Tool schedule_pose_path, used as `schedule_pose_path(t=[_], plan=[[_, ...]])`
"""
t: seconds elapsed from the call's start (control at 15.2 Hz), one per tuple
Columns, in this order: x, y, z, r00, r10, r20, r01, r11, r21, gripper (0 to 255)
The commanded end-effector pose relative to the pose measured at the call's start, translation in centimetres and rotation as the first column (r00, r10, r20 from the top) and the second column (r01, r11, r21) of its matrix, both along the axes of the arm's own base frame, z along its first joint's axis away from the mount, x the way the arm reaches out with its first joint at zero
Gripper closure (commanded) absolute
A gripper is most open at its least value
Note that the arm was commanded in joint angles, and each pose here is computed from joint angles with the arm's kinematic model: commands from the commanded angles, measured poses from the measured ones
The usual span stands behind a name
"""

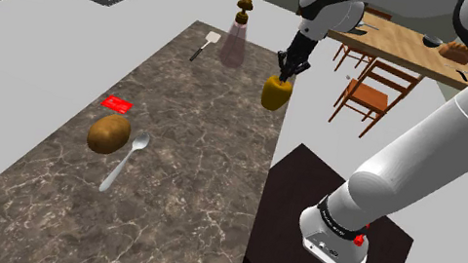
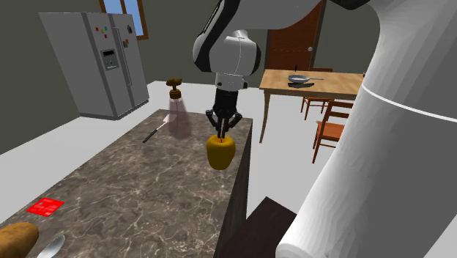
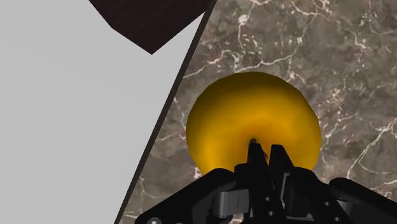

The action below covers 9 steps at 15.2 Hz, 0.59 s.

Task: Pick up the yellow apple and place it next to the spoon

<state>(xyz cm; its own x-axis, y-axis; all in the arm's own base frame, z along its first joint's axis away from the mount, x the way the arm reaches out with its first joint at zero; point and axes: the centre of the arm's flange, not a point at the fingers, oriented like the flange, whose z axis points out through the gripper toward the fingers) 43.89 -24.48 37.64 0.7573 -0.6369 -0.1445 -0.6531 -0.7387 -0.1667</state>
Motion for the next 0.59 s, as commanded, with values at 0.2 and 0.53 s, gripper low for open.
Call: schedule_pose_path(t=[0.2,0.53], plan=[[0.0,0.0,0.0,1.000,0.000,0.000,0.000,1.000,0.000,255],[0.0,0.0,1.6,1.000,0.000,0.000,0.000,1.000,0.000,255]])
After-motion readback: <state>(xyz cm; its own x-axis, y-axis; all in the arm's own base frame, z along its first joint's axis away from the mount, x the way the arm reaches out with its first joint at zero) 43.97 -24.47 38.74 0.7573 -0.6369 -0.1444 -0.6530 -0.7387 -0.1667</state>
